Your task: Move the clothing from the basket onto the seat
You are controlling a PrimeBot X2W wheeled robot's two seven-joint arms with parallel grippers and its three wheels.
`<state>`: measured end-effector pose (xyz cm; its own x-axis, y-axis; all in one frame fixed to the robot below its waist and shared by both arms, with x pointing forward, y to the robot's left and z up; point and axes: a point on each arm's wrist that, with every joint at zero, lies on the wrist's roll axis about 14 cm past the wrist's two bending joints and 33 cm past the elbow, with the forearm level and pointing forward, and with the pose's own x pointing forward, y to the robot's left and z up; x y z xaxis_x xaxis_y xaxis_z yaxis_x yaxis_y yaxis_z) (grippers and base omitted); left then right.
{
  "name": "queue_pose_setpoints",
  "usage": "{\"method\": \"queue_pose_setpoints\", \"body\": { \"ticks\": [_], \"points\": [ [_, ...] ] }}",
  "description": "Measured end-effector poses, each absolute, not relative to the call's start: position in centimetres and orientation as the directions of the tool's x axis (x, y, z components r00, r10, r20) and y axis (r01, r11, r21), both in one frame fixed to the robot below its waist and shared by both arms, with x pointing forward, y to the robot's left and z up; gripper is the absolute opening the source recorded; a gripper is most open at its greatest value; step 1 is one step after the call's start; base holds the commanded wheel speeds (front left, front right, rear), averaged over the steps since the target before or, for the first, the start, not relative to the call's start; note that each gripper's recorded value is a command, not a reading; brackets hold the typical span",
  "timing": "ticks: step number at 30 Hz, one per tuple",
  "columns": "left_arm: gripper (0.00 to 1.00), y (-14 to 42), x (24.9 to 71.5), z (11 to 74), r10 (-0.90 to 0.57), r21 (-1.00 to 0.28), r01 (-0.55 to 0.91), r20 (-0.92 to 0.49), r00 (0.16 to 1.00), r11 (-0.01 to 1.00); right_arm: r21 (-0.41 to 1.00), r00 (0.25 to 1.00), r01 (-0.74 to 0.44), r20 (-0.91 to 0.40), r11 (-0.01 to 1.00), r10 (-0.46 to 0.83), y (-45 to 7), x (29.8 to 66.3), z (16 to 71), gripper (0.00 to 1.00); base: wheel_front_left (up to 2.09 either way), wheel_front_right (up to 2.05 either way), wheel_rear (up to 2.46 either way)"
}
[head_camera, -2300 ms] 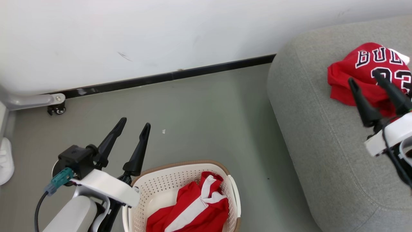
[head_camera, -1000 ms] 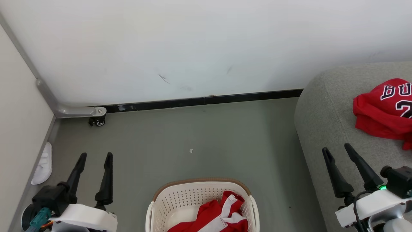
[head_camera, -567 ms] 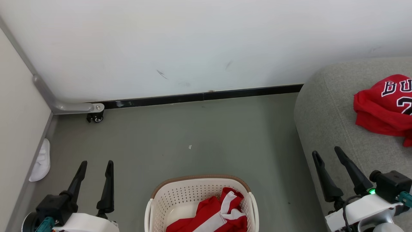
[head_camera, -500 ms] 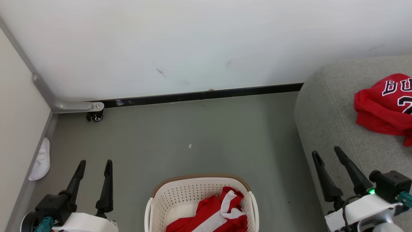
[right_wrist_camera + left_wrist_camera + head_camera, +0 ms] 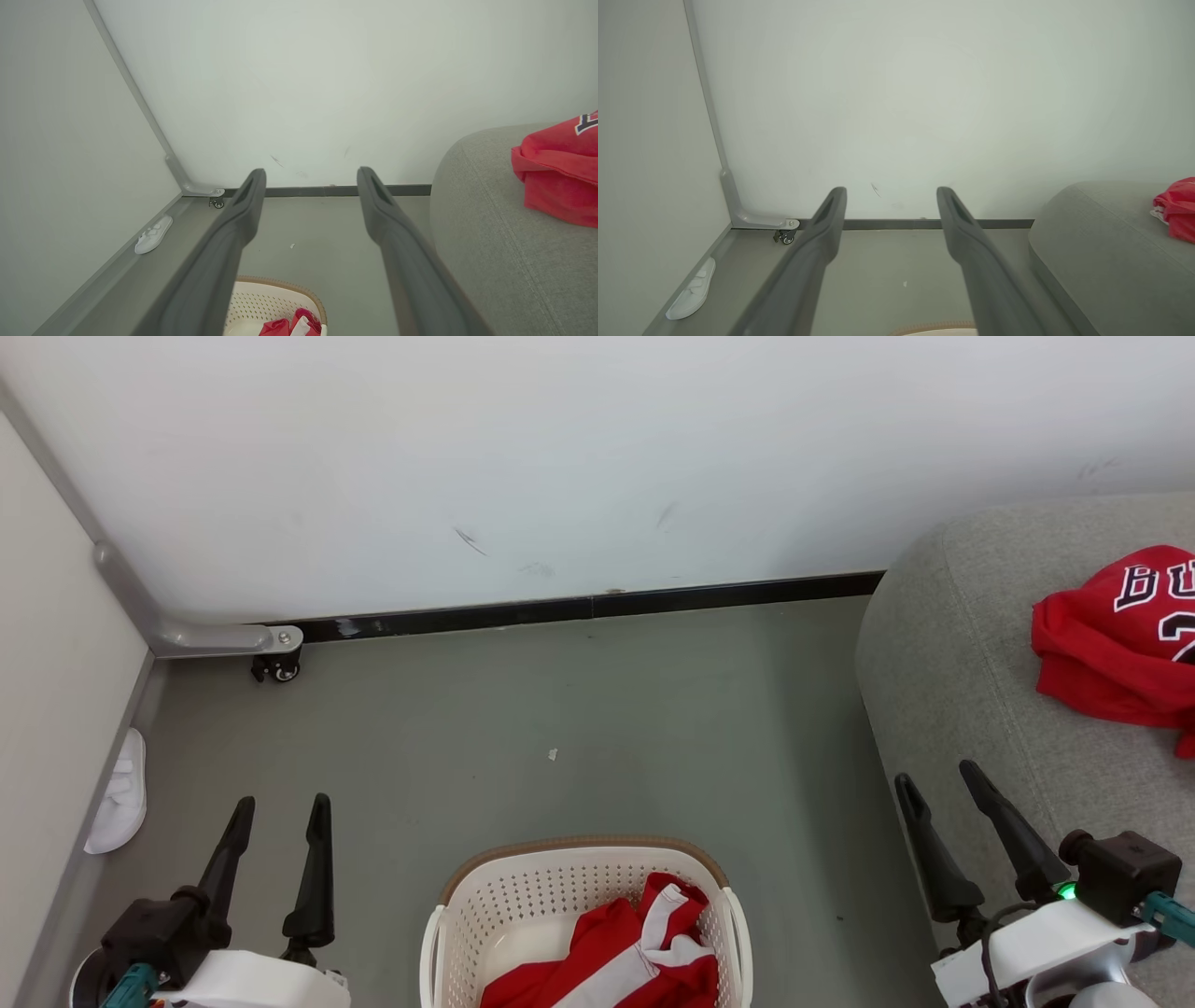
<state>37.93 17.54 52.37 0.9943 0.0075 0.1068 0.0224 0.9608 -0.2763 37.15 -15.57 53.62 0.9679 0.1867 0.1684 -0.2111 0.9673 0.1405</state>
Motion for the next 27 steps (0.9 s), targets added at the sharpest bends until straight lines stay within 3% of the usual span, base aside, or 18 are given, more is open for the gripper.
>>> {"method": "queue_pose_setpoints", "body": {
  "ticks": [27],
  "points": [
    [1.00,16.4,38.4,51.0,-0.052,-0.282,0.074,0.083,0.995,0.956,0.132,0.972,-0.199,0.156,0.971,0.178,-15.8,37.1,53.2,1.00,0.00,0.00,0.00]
  ]
}}
